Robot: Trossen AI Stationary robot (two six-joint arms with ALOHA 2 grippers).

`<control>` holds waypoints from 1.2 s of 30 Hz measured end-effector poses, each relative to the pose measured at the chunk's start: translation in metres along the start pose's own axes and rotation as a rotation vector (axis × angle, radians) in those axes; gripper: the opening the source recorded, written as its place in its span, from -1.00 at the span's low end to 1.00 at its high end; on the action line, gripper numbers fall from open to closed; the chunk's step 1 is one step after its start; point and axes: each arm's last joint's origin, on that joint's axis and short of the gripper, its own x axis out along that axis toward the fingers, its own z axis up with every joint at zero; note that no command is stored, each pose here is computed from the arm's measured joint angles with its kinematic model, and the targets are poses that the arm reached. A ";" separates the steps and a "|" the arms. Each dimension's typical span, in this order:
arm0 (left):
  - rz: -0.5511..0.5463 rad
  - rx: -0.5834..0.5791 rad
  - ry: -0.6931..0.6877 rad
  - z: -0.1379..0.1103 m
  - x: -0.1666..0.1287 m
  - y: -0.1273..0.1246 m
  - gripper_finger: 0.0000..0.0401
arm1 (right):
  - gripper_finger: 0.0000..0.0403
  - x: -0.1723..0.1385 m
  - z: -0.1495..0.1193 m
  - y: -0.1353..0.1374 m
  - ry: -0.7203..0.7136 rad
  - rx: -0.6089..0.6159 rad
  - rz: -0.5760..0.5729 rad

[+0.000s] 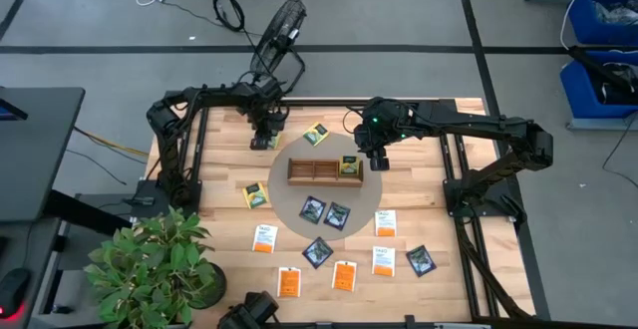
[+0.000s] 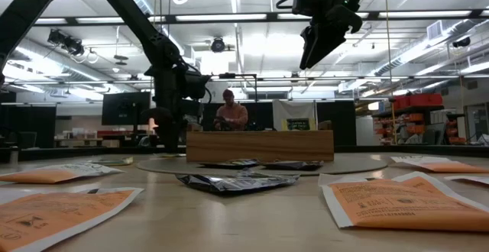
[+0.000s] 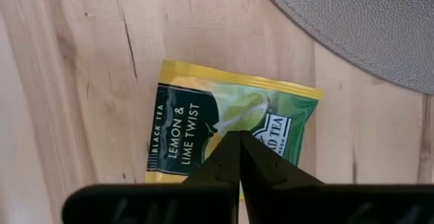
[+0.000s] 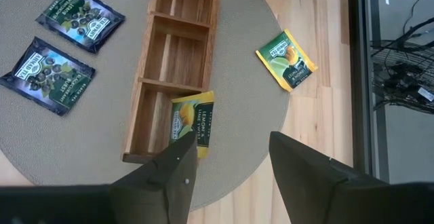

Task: Pick & Place Tea
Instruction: Put the yellow tea bag into the right section of the wooden organizer

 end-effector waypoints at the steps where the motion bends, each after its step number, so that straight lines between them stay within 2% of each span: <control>1: 0.006 -0.003 0.001 0.000 -0.001 0.000 -0.98 | -0.04 0.000 0.000 0.000 0.000 0.000 0.000; 11: 0.152 -0.026 -0.032 0.006 -0.032 -0.004 -0.94 | -0.04 0.000 0.000 0.000 0.000 0.000 0.000; 17: 0.150 -0.022 -0.038 0.006 -0.033 -0.004 -0.66 | -0.04 0.000 0.000 0.000 0.000 0.001 0.000; 27: 0.221 -0.045 -0.061 -0.005 -0.038 0.014 -0.02 | -0.04 0.000 0.000 0.000 0.000 -0.003 0.000; 30: 0.212 -0.083 -0.069 -0.011 -0.038 0.018 0.06 | -0.04 0.000 0.000 0.000 0.000 -0.004 0.000; 36: 0.176 -0.163 -0.099 -0.017 -0.039 0.021 0.08 | -0.04 0.000 0.000 0.000 -0.001 -0.006 0.000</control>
